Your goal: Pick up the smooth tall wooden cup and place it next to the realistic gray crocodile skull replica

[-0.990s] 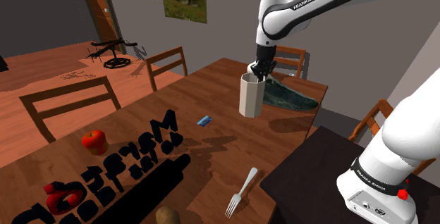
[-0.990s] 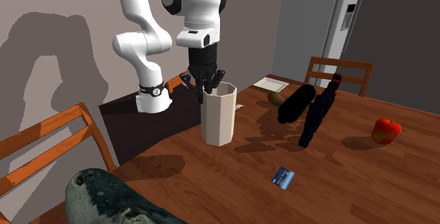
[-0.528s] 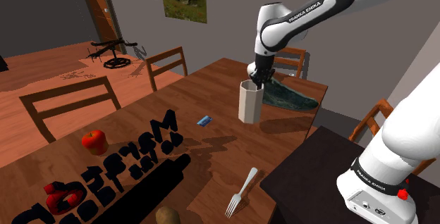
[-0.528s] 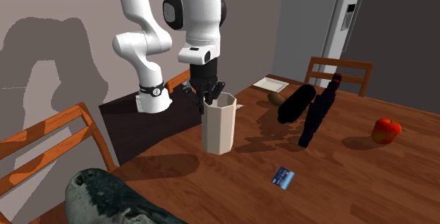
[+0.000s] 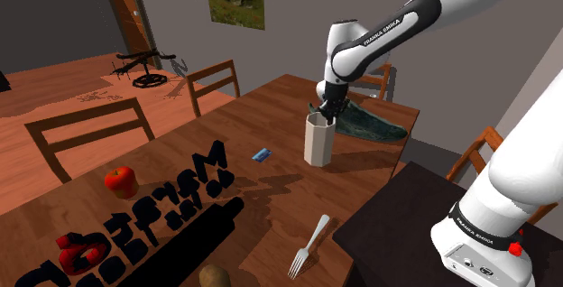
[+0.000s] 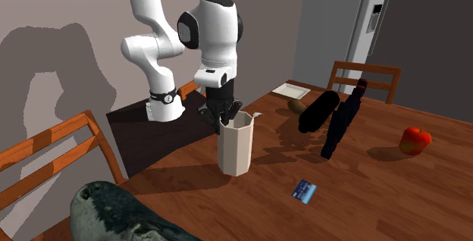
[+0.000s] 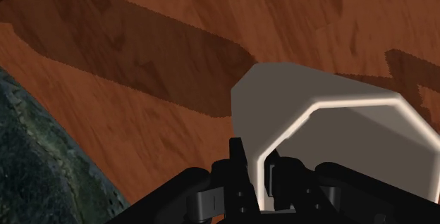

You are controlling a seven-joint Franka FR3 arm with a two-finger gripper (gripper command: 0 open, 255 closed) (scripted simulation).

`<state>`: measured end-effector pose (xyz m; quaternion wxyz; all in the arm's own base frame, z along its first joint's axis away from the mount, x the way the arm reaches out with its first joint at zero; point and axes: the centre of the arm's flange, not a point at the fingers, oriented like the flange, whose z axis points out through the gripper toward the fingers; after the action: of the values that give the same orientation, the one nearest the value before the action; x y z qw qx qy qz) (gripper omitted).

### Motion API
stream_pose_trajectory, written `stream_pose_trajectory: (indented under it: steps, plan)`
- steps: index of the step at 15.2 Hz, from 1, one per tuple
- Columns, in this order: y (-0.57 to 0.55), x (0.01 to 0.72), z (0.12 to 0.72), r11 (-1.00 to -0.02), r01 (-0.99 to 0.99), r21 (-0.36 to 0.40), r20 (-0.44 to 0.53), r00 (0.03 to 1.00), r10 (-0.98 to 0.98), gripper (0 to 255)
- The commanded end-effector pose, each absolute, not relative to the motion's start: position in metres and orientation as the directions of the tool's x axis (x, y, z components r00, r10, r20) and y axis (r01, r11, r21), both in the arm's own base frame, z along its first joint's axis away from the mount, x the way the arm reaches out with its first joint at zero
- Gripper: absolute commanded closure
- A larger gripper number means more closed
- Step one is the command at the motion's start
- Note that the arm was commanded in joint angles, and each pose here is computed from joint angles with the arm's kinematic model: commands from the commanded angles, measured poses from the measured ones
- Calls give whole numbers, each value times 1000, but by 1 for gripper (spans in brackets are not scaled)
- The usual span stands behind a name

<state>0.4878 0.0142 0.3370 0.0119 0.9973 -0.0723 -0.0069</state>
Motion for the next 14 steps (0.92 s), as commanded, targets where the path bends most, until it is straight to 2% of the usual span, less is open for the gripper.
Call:
stream_pose_trajectory:
  steps: [1,6,13,14]
  plan:
    - [14,488,326,-989,-144,25,-11,989,-144,255]
    - [14,488,302,-989,-144,25,-11,989,-144,255]
    - [14,488,302,-989,-144,25,-11,989,-144,255]
    - [14,488,302,-989,-144,25,-11,989,-144,0]
